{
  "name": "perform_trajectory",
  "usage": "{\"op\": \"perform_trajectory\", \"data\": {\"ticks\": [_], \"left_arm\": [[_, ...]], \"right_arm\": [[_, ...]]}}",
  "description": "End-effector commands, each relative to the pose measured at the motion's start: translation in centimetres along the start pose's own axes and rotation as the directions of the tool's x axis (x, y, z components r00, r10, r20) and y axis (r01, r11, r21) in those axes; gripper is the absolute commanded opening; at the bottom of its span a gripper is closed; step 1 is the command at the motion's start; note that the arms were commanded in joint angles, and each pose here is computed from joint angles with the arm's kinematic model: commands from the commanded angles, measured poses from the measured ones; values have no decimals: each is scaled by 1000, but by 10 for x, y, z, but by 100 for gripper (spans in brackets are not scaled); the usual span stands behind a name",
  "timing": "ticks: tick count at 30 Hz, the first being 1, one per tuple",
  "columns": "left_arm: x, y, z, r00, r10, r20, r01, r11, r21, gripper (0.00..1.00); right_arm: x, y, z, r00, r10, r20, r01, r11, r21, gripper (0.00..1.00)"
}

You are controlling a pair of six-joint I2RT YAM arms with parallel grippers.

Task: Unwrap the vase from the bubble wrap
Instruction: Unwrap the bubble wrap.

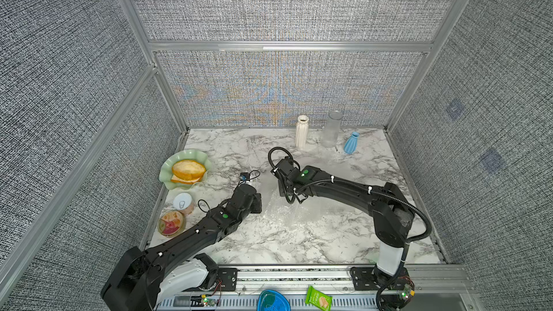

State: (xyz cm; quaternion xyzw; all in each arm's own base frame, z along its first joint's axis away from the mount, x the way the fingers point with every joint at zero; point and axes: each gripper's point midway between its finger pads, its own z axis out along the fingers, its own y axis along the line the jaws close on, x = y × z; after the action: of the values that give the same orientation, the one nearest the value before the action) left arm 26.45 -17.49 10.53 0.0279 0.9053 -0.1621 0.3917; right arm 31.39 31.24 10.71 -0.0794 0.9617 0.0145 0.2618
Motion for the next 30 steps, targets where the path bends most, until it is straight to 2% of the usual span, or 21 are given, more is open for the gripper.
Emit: {"op": "perform_trajectory", "data": {"ticks": [1,11,22,26,30], "left_arm": [[-11,-2,-2,999,-14,48,13,1000,18,0],[-13,-6,4,1000,-2,30,1,999,34,0],[-12,-11,12,1000,15,-1,-15,999,39,0],[-11,-13,16,1000,17,-10,-16,999,44,0],[-7,-15,22,1000,17,-22,-15,998,54,0]], "right_arm": [[11,-23,1,1000,-3,-20,5,995,100,62],[27,-61,-7,999,45,4,-46,991,127,62],[69,-116,-5,988,153,-14,-149,976,157,62],[72,-139,-23,982,187,22,-188,964,187,62],[56,-157,-56,969,214,119,-235,952,198,62]]}}
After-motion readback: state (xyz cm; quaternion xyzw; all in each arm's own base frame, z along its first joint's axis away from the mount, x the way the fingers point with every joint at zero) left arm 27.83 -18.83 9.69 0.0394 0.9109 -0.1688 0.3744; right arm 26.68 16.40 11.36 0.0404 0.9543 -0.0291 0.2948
